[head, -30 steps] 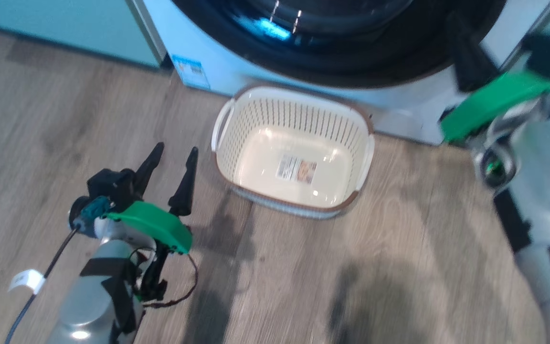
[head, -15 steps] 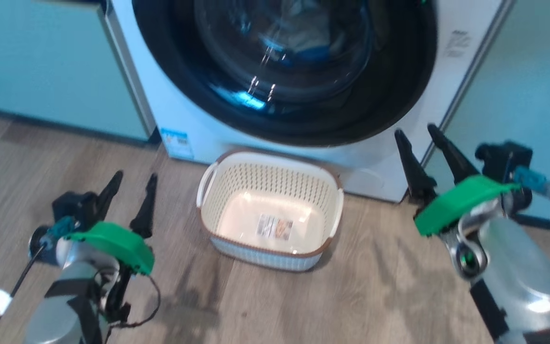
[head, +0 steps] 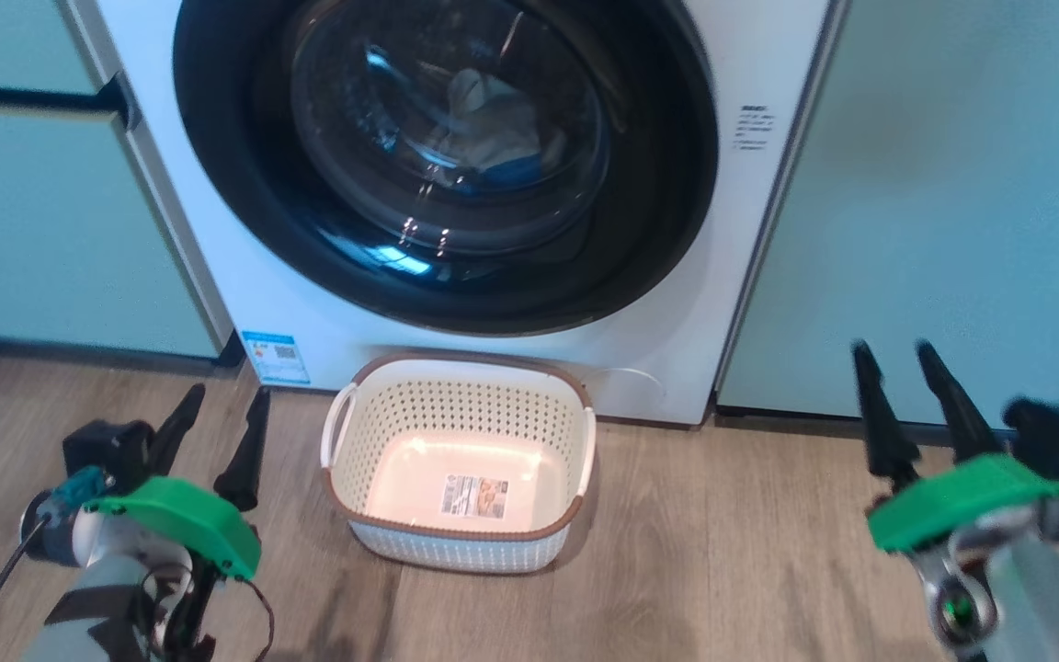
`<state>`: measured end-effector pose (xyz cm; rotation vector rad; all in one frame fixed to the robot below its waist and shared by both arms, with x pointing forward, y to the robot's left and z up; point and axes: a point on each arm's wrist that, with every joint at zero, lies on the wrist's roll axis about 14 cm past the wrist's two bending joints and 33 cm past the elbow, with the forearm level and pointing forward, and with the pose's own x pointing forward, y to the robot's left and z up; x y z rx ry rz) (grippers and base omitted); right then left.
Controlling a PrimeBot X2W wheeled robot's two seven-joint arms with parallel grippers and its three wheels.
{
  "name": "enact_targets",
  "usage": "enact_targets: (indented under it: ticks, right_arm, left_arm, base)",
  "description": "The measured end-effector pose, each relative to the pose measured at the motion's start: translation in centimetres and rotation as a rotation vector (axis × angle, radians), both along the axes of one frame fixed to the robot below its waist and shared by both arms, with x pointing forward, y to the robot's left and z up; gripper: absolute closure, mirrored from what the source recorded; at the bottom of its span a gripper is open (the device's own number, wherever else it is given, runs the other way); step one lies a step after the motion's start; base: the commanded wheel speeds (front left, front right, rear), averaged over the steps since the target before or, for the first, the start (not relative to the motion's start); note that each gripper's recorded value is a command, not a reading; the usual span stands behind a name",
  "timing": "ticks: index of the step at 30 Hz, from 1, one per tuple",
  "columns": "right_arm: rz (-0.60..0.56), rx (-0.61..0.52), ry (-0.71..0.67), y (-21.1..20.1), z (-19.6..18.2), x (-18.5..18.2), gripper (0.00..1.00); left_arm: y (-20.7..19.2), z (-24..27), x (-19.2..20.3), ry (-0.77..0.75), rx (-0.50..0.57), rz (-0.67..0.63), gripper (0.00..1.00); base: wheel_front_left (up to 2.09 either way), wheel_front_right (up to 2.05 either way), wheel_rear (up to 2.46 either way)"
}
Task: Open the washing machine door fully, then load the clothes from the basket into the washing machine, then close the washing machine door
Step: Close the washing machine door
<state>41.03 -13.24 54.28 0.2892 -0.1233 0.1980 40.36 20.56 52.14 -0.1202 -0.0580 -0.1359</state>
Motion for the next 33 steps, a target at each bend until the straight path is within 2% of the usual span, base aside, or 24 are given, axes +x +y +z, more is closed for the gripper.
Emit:
enact_targets:
  ticks: [7,14,23,33]
  right_arm:
    - [-0.159,-0.012,0.041,-5.3,-2.2,-3.1,0.0]
    - [-0.255,-0.025,0.038,-8.4,-2.5,-5.4,0.0]
    - [-0.296,-0.023,0.047,-9.6,-3.1,-7.1,0.0]
    - [-0.307,-0.021,0.049,-9.9,-3.2,-7.1,0.0]
  left_arm:
    - [-0.6,-0.1,-0.3,0.002,-0.004,-0.016,0.0]
    - [-0.8,-0.4,-0.1,0.012,-0.031,-0.012,0.0]
    - [-1.0,-1.0,0.3,0.031,-0.043,-0.008,0.0]
    - [-0.9,-1.5,0.3,0.043,-0.038,0.002,0.0]
  base:
    - [0.0,0.0,0.0]
    - [0.0,0.0,0.0]
    - [0.0,0.0,0.0]
    - [0.0,0.0,0.0]
